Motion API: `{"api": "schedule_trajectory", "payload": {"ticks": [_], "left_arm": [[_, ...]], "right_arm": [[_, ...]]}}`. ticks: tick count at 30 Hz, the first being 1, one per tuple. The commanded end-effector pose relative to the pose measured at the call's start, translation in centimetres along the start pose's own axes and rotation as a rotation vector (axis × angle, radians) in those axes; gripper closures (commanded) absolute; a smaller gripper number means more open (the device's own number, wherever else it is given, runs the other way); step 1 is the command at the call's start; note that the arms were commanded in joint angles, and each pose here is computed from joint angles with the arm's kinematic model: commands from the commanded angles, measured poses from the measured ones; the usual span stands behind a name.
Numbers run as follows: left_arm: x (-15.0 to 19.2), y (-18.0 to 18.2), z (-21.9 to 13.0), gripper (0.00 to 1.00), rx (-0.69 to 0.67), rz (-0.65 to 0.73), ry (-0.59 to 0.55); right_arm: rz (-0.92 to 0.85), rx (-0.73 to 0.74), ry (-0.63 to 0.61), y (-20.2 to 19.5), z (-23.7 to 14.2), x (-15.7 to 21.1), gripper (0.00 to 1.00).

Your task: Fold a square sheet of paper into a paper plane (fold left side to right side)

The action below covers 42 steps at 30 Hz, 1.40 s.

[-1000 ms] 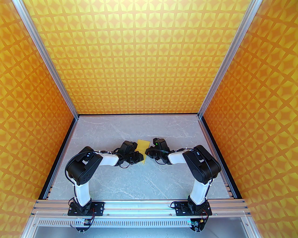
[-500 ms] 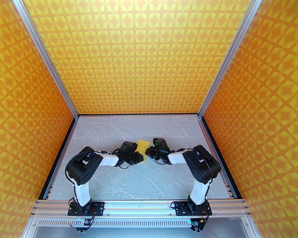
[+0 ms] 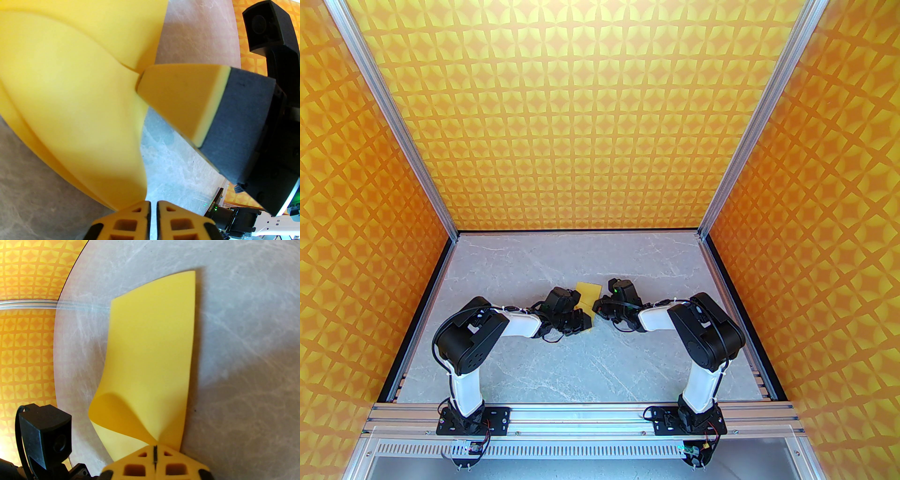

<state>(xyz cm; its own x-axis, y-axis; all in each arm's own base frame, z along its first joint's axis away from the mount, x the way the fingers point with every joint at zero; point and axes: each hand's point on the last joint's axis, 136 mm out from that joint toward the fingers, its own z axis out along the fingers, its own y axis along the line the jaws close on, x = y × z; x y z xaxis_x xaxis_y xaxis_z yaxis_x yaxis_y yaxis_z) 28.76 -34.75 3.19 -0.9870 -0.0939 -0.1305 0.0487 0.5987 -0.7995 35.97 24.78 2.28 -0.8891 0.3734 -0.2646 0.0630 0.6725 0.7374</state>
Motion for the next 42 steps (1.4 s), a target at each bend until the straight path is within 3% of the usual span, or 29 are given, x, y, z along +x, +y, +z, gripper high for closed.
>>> {"api": "schedule_trajectory", "payload": {"ticks": [1, 42], "left_arm": [[0.1, 0.0, -0.1, 0.86, 0.001, 0.014, 0.0], [-0.4, -0.2, -0.5, 0.85, 0.004, 0.023, -0.009]], "right_arm": [[-0.006, 0.009, -0.021, 0.1, -1.0, -0.4, 1.0], [-0.029, 0.062, -0.003, -1.0, 0.1, -0.9, 1.0]]}}
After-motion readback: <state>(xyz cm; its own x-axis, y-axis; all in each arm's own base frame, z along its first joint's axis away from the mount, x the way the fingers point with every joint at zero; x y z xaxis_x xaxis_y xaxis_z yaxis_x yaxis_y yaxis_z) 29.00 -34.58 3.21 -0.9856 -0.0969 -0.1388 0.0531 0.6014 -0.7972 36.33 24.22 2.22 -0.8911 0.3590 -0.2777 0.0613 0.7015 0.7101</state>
